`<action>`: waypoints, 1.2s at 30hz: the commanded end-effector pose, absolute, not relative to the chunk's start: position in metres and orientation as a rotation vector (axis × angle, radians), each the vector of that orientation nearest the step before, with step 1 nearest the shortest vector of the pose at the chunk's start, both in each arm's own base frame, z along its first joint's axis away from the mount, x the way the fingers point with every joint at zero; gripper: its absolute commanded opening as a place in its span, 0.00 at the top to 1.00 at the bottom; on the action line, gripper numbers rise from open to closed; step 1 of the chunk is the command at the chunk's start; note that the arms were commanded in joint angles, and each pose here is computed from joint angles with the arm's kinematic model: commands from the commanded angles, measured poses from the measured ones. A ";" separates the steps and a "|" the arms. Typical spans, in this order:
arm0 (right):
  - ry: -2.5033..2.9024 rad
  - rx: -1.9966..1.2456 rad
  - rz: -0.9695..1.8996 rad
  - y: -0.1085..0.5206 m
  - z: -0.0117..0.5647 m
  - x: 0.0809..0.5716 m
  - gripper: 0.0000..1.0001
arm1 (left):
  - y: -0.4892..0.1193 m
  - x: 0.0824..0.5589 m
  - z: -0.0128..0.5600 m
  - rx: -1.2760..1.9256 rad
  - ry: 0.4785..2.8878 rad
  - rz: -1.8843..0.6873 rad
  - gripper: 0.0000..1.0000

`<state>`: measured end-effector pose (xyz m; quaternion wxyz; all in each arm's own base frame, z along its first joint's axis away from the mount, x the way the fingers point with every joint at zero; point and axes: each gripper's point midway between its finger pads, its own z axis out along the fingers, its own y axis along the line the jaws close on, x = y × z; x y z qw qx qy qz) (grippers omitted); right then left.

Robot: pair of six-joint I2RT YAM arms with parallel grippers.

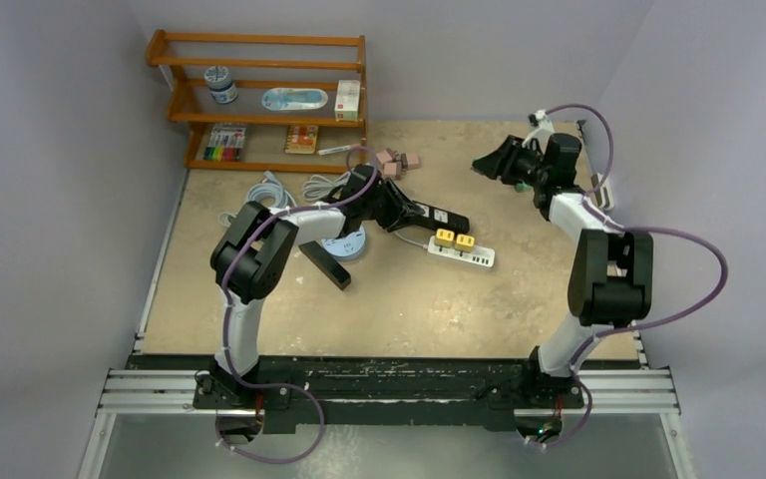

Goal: Pull the plug off the socket

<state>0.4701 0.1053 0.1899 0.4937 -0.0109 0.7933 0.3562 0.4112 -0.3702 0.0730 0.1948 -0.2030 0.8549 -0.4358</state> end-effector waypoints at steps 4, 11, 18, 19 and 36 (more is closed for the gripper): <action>2.006 0.188 0.761 0.036 0.148 0.514 1.00 | -0.331 0.398 0.054 -0.528 2.469 -0.988 0.71; 2.058 0.237 0.670 0.003 0.122 0.555 0.91 | -0.314 0.390 0.072 -0.442 2.489 -0.896 0.46; 2.063 0.243 0.667 -0.009 0.113 0.574 0.62 | -0.297 0.377 0.081 -0.413 2.481 -0.833 0.42; 2.066 0.240 0.667 -0.010 0.112 0.577 0.59 | -0.296 0.376 0.083 -0.410 2.478 -0.834 0.42; 1.871 0.028 0.526 0.012 0.191 0.556 0.01 | -0.282 0.376 0.102 -0.398 2.441 -0.812 0.42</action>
